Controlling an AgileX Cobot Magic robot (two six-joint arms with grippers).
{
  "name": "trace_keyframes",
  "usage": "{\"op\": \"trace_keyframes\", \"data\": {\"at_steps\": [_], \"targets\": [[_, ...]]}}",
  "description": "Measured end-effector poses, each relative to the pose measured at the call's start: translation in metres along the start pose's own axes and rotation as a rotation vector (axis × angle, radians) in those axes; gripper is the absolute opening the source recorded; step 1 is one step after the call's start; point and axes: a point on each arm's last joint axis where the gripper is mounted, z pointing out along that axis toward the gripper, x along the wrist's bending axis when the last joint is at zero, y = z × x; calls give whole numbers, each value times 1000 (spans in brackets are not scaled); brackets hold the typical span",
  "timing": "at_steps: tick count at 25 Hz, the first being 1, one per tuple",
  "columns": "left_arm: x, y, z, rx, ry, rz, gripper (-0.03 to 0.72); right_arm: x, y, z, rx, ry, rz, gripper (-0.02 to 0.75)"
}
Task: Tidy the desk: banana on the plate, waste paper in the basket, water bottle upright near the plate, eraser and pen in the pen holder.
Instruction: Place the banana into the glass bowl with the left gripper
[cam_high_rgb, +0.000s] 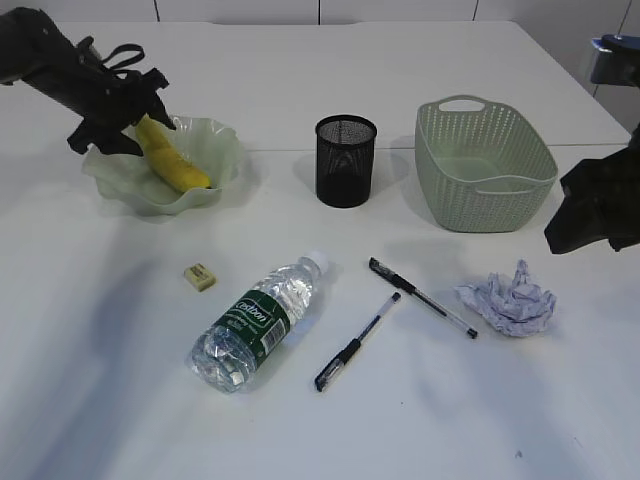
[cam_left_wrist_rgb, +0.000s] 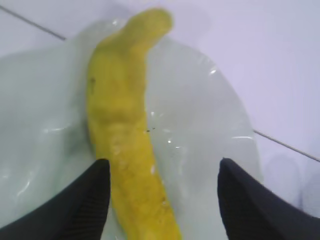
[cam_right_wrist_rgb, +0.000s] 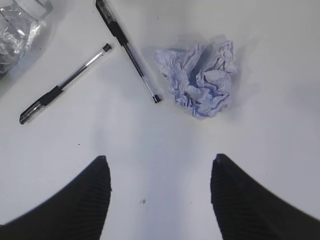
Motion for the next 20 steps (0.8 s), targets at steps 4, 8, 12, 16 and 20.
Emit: {"op": "trace_keyframes", "data": {"at_steps": [4,8,12,16,20], "targets": [[-27,14,-45,-23,-5,157,478,0,0,0,2,0,0,469],[-47,22,-98,-39,52,315,478,0,-1,0,16,2,0,469],[-53,20,-140,0,141,426,456,1,-4,0,46,6,0,469],[-56,15,-171,41,199,488,446,1,-6,0,65,10,1,469],[-55,4,-191,60,239,519,444,1,-7,-1,75,11,1,469]]}}
